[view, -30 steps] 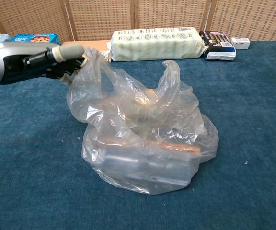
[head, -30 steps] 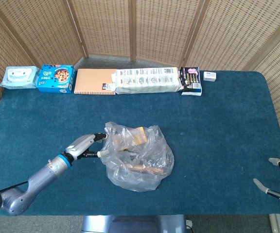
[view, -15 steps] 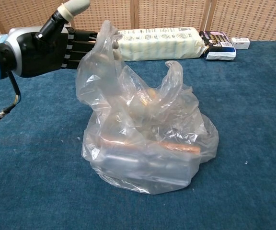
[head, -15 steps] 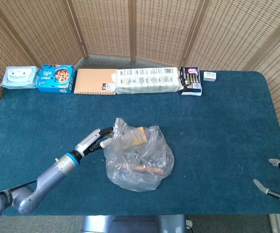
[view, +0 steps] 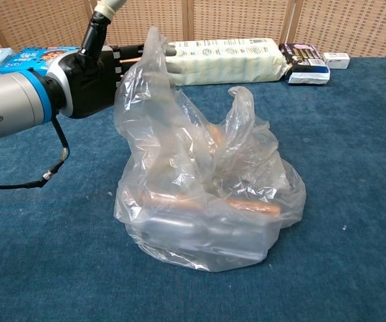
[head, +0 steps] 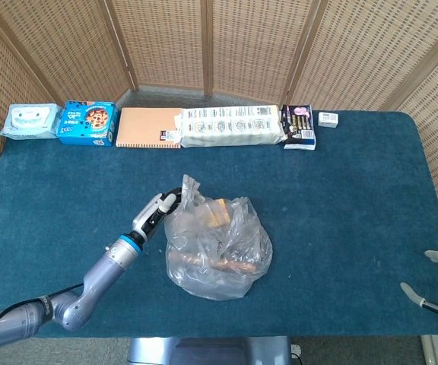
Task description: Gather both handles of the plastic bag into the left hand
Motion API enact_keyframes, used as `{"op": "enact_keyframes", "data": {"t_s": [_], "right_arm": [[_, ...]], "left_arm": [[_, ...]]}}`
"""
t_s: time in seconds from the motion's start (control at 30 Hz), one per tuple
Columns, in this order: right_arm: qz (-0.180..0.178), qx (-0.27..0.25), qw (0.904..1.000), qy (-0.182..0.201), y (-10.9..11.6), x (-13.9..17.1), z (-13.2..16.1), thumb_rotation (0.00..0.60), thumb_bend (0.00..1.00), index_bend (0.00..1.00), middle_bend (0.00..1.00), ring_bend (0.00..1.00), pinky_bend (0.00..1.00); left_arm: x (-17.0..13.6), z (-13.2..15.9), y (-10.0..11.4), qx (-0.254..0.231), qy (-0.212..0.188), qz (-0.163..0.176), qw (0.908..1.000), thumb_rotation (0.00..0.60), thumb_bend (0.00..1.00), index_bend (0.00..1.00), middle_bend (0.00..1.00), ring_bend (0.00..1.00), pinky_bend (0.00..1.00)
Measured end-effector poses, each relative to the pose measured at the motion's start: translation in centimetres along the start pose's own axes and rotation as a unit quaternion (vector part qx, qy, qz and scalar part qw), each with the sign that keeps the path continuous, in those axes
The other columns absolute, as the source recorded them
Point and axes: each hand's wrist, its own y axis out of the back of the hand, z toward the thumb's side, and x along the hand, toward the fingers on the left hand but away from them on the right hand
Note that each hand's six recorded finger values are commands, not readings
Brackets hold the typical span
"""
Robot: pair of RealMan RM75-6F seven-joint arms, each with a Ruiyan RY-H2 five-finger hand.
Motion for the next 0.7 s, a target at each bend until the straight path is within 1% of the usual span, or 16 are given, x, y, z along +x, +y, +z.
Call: {"op": "enact_keyframes", "data": {"t_s": [0.1, 0.17, 0.33, 0.4, 0.5, 0.67, 0.7], "right_arm": [[-0.001, -0.001, 1.0000, 0.002, 0.0, -0.1, 0.1, 0.249, 0.20, 0.31, 0.38, 0.37, 0.33], [-0.002, -0.001, 1.0000, 0.004, 0.0, -0.1, 0.2, 0.250, 0.20, 0.30, 0.38, 0.37, 0.32], [-0.003, -0.001, 1.0000, 0.006, 0.0, -0.1, 0.3, 0.250, 0.20, 0.31, 0.38, 0.37, 0.32], [-0.003, -0.001, 1.0000, 0.004, 0.1, -0.1, 0.2, 0.251, 0.20, 0.31, 0.38, 0.37, 0.32], [-0.004, 0.000, 1.0000, 0.003, 0.2, 0.0, 0.1, 0.250, 0.20, 0.31, 0.38, 0.37, 0.32], [-0.006, -0.001, 1.0000, 0.003, 0.3, 0.0, 0.1, 0.252, 0.20, 0.31, 0.38, 0.37, 0.32], [-0.007, -0.001, 1.0000, 0.002, 0.3, 0.0, 0.1, 0.250, 0.20, 0.31, 0.38, 0.37, 0.32]], "left_arm": [[0.3, 0.1, -0.3, -0.042, 0.008, -0.012, 0.9990, 0.000, 0.03, 0.31, 0.33, 0.32, 0.36], [0.4, 0.1, -0.7, -0.072, 0.024, -0.026, 0.9968, 0.000, 0.03, 0.31, 0.33, 0.33, 0.37], [0.5, 0.0, -1.2, -0.137, 0.074, -0.058, 0.9860, 0.000, 0.04, 0.31, 0.33, 0.34, 0.41], [0.4, 0.2, -1.3, -0.151, 0.084, -0.065, 0.9828, 0.000, 0.04, 0.31, 0.33, 0.36, 0.46], [0.2, 0.7, -0.9, -0.148, 0.091, -0.074, 0.9820, 0.000, 0.03, 0.31, 0.33, 0.37, 0.50], [-0.5, 0.9, 1.0, -0.119, 0.104, -0.071, 0.9848, 0.000, 0.04, 0.31, 0.33, 0.37, 0.50], [-0.5, 0.8, 1.4, -0.115, 0.107, -0.068, 0.9852, 0.000, 0.03, 0.31, 0.33, 0.37, 0.48]]}}
